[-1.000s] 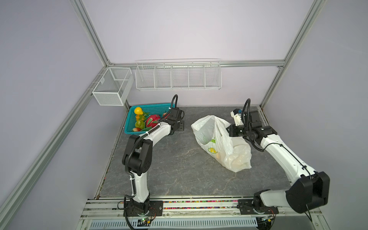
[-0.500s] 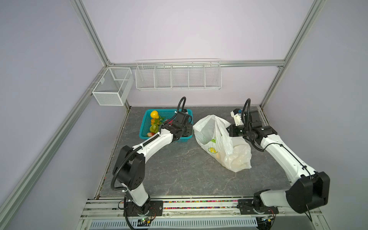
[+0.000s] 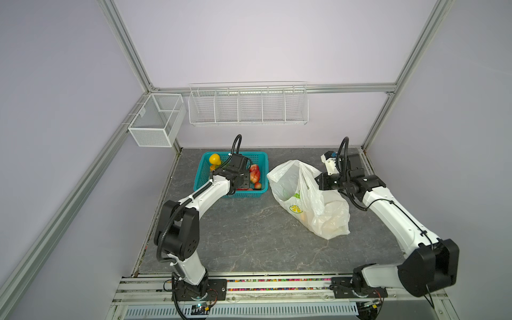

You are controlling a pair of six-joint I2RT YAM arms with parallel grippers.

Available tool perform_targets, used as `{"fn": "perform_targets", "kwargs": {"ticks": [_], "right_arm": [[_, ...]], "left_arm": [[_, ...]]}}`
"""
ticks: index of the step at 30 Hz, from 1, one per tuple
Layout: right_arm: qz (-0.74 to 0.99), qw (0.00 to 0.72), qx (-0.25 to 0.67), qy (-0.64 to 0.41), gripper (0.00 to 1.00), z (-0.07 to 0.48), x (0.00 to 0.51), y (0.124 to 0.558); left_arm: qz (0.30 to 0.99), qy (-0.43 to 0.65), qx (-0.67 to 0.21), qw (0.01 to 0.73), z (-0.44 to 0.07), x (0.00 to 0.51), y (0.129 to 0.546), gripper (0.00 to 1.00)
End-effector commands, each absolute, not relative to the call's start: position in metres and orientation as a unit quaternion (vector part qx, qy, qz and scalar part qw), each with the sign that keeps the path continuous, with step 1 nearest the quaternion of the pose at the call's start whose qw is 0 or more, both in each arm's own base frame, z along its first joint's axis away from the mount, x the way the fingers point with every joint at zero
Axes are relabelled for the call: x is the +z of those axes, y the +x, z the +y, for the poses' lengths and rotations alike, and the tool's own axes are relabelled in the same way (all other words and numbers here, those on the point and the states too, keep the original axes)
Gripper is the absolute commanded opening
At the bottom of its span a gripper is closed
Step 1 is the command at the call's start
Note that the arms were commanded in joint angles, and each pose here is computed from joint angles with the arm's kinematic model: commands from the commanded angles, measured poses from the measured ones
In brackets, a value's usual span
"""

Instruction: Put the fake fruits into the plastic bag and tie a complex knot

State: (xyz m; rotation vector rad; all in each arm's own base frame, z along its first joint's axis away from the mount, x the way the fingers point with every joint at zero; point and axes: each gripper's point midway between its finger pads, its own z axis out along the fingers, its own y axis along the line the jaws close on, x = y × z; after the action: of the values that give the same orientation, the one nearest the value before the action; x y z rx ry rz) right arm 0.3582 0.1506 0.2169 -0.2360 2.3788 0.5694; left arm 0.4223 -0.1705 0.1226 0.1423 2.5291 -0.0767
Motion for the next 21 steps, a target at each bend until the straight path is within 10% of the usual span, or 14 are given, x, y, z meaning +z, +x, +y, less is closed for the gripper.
{"fn": "perform_targets", "kwargs": {"ticks": [1,21], "right_arm": [[0.905,0.349,0.223,-0.098,0.09,0.151,0.227,0.36],[0.909,0.342,0.219,-0.1,0.09,0.151,0.219,0.363]], "left_arm": [[0.963,0.049,-0.023,0.265,-0.163,0.11,0.428,0.6],[0.944,0.078,-0.173,0.27,-0.229,0.116,0.456,0.6]]}}
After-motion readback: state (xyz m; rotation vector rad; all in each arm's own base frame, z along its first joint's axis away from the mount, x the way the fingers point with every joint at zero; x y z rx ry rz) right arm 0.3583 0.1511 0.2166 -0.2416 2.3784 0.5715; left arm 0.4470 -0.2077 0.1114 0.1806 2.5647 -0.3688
